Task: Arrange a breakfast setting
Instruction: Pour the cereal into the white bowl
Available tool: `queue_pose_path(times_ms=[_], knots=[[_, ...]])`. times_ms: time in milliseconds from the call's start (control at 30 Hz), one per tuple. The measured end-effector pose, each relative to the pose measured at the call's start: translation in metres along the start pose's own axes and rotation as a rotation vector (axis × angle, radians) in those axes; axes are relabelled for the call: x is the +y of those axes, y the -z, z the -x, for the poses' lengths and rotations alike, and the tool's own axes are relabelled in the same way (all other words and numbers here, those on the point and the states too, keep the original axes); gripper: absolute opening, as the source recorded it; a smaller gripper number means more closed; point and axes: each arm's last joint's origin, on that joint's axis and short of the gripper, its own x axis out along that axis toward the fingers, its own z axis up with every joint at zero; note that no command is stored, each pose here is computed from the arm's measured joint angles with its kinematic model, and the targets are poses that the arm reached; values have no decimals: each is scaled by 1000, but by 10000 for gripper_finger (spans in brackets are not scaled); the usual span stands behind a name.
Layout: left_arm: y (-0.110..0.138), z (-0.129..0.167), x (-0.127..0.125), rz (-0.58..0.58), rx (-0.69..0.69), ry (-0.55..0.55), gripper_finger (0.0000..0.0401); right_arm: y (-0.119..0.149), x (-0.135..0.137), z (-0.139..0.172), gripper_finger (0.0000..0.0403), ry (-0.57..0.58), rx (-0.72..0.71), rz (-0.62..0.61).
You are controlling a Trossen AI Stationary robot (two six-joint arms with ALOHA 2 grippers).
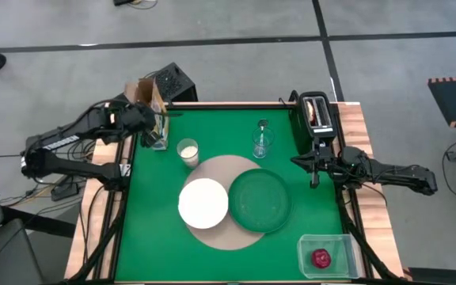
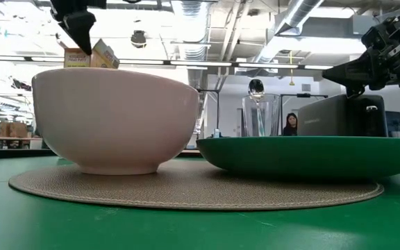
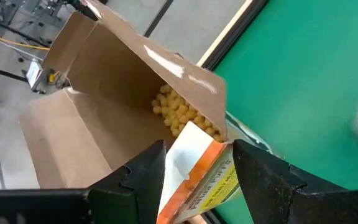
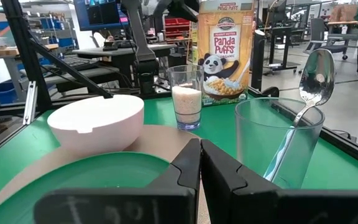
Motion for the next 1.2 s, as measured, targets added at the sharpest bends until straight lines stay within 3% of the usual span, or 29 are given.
queue_pose_path(times_ms=[133, 467, 633, 800, 1000, 1200], knots=[[0, -3, 3, 7, 23, 22, 176, 0, 0, 0, 42, 0, 0, 0], [-3, -34, 2, 33, 128, 219, 176, 0, 0, 0, 42, 0, 1, 2], [-4, -53, -5, -4, 206, 197, 168, 0, 0, 0, 42, 0, 1, 0], [-6, -63, -11, -41, 226, 216, 117, 0, 0, 0, 42, -1, 1, -1], [-5, -64, -15, -52, 233, 281, 22, 0, 0, 0, 42, -1, 1, 0], [-3, -63, -16, -103, 238, 259, 2, 0, 0, 0, 42, -2, -1, 0]])
